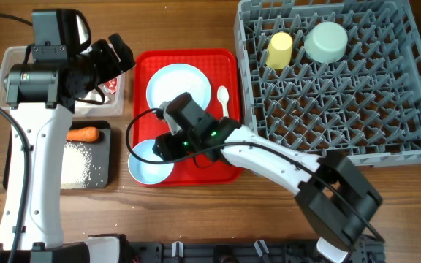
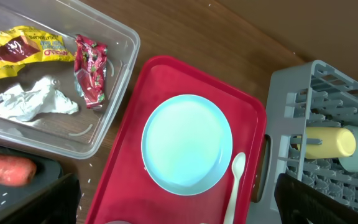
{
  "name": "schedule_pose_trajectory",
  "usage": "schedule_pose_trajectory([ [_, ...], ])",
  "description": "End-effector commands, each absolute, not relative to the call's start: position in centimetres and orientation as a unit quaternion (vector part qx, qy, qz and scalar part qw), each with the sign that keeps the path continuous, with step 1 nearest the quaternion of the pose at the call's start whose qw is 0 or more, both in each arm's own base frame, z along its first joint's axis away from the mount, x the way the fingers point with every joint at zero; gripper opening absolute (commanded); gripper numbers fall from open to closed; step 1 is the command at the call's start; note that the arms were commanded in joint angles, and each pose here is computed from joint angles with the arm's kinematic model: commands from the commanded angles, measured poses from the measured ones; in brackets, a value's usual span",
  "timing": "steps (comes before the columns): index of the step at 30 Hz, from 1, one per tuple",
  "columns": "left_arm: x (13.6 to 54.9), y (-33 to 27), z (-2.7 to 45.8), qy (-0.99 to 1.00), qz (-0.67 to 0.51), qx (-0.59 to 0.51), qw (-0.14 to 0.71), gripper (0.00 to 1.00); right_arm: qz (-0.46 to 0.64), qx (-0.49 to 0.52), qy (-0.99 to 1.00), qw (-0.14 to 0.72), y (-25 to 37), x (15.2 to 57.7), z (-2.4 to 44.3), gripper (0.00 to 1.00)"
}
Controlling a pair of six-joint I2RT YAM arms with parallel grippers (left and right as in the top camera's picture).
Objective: Sort waste into correct bins and load items into the dishwasher rack
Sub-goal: 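Move right gripper left over red tray down to light-blue bowl rim, then close right gripper on light-blue bowl rim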
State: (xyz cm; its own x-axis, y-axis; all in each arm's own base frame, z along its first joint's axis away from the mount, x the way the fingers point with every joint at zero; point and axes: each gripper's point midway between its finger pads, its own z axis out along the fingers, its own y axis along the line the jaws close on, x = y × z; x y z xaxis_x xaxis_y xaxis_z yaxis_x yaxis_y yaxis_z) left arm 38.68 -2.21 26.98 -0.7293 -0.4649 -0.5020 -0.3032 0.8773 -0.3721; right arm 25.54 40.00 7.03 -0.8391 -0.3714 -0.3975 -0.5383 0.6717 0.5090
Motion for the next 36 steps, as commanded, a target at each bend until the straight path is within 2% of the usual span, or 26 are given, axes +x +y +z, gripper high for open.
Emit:
schedule_pose_trajectory([
  [1,38.8,-1.8,27.1,0.920,-0.125,-0.205,0.308,1.00,0.301,-0.225,0.922,0.093,39.9,24.8,3.7,0.41],
  [6,38.8,-1.8,27.1,0.920,-0.125,-0.205,0.308,1.00,0.291,-0.198,0.933,0.070,39.7,24.7,1.5,0.33],
  [15,38.8,-1.8,27.1,0.920,-0.125,-0.205,0.308,1.00,0.295,-0.202,0.929,0.093,40.2,25.6,1.8,0.25],
  [18,38.8,-1.8,27.1,0.920,-0.125,-0.205,0.308,1.00,0.295,-0.196,0.928,0.116,39.8,26.9,3.0,0.28],
  [21,38.8,-1.8,27.1,0.920,-0.125,-0.205,0.308,1.00,0.307,-0.228,0.911,0.152,40.0,27.6,5.8,0.36],
  [28,38.8,-1.8,27.1,0.920,-0.125,-0.205,0.308,1.00,0.306,-0.216,0.900,0.224,38.7,28.8,12.2,0.37],
  [31,38.8,-1.8,27.1,0.920,-0.125,-0.205,0.308,1.00,0.274,-0.231,0.907,0.222,37.4,28.5,11.8,0.37],
  [36,38.8,-1.8,27.1,0.920,-0.125,-0.205,0.308,1.00,0.202,-0.220,0.936,0.183,35.0,28.0,7.3,0.38],
])
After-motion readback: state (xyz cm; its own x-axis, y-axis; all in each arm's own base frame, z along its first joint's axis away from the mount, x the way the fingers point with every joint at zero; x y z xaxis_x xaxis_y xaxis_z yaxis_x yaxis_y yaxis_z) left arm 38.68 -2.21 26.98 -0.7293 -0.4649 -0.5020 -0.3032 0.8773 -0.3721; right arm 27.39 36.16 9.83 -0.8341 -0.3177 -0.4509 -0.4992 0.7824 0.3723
